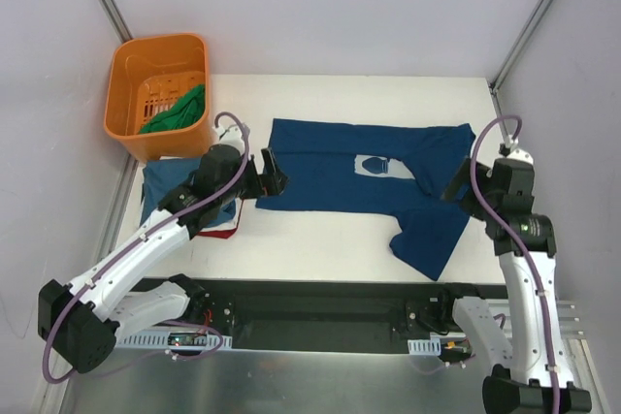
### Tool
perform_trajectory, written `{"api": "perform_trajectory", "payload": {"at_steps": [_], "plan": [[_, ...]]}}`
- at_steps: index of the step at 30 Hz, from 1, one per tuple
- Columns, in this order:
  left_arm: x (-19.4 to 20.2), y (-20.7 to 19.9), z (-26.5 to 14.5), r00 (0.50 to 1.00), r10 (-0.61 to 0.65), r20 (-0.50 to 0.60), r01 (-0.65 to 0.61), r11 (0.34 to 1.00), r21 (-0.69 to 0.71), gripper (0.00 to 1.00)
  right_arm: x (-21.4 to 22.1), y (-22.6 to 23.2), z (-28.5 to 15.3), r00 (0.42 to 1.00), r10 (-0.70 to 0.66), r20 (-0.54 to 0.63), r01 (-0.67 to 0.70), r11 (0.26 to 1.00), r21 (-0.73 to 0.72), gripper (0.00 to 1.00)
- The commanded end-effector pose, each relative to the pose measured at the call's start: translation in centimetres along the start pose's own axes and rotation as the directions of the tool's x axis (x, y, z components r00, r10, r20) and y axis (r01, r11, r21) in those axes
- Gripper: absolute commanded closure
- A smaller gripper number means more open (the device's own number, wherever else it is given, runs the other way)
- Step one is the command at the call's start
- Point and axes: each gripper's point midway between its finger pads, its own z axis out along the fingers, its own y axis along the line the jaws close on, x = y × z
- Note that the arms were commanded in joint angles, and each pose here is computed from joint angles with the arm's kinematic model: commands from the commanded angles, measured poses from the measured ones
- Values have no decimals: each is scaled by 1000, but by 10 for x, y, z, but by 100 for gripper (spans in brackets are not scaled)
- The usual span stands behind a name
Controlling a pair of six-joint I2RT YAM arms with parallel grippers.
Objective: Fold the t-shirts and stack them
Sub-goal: Grap the side of the flattened tshirt closest away from the robot with both arms
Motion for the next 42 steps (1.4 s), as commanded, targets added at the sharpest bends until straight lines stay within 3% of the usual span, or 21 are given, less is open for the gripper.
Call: {"api": "perform_trajectory", "payload": {"at_steps": [1, 12, 22, 24, 27, 30, 37, 42], "plan": [[27, 19, -6, 997, -70, -22, 69, 996, -49, 1, 30, -2, 1, 999, 37, -19, -38, 998, -42, 4], [76, 48, 0, 982, -152, -113, 137, 981, -135, 1, 84, -20, 13, 990, 41, -135, -41, 999, 4, 4], [107, 81, 10, 954, -276, -116, 233, 928, -292, 1, 93, -23, 24, 990, 63, -125, -62, 998, 12, 4], [111, 84, 11, 950, -289, -121, 240, 920, -309, 5, 93, -25, 26, 990, 61, -129, -59, 998, 22, 4], [114, 86, 16, 943, -308, -127, 252, 908, -335, 20, 96, -28, 30, 989, 59, -135, -55, 998, 37, 4], [114, 90, 22, 938, -326, -118, 263, 892, -369, 29, 97, -28, 32, 989, 61, -135, -56, 998, 37, 4], [107, 99, 39, 922, -384, -48, 324, 833, -448, 42, 97, -28, 34, 990, 55, -133, -50, 998, 38, 4], [100, 103, 52, 917, -398, -2, 347, 802, -487, 43, 98, -27, 36, 988, 51, -144, -47, 998, 31, 4]]}}
